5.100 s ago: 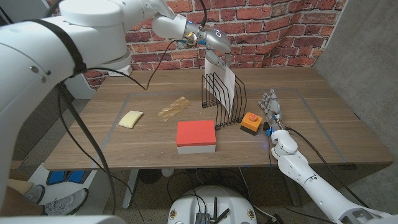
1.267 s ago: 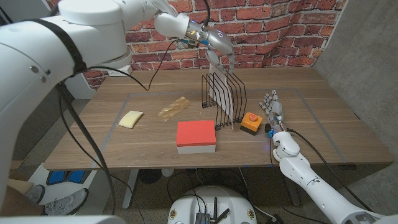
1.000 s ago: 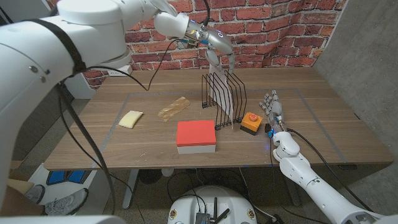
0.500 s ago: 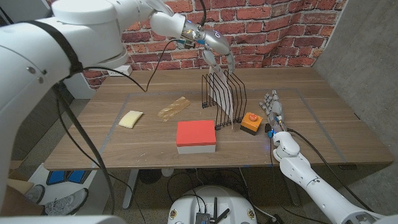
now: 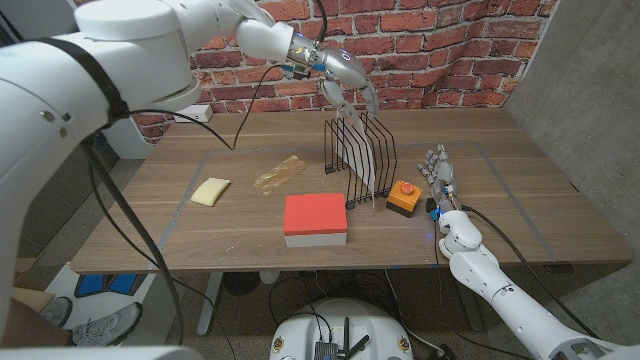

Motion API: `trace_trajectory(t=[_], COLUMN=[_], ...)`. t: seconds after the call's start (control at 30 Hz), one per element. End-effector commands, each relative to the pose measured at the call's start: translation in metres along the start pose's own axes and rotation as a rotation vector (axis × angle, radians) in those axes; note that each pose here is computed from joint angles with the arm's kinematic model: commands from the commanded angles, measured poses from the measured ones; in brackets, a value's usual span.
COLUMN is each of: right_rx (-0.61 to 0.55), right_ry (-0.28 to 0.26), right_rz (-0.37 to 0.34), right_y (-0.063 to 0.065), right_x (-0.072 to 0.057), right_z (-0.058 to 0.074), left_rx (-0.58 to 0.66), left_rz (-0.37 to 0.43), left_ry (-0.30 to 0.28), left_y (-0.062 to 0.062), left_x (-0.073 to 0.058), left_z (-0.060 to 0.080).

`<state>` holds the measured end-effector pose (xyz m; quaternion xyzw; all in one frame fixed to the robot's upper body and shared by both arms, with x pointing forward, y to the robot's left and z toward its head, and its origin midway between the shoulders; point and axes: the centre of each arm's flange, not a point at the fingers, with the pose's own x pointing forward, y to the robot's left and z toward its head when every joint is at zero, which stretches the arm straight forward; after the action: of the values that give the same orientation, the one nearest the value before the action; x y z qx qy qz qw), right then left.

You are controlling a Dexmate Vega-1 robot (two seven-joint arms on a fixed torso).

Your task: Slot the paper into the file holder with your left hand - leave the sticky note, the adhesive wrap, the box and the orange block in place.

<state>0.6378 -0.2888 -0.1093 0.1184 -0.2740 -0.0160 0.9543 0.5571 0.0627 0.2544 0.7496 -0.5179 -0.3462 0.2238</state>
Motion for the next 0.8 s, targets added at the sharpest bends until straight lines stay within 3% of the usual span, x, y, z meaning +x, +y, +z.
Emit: trace_trajectory(t=[0.03, 0.8], right_rx=[0.001, -0.003], right_ry=[0.001, -0.011], right_rz=[-0.003, 0.023], right_y=[-0.001, -0.002], right_x=[-0.003, -0.005], right_z=[-0.001, 0.003], left_rx=[-0.012, -0.024], left_rz=[0.027, 0.129], left_ry=[-0.004, 0.095], left_y=[-0.001, 0.003], left_x=[-0.007, -0.026], left_z=[0.002, 0.007])
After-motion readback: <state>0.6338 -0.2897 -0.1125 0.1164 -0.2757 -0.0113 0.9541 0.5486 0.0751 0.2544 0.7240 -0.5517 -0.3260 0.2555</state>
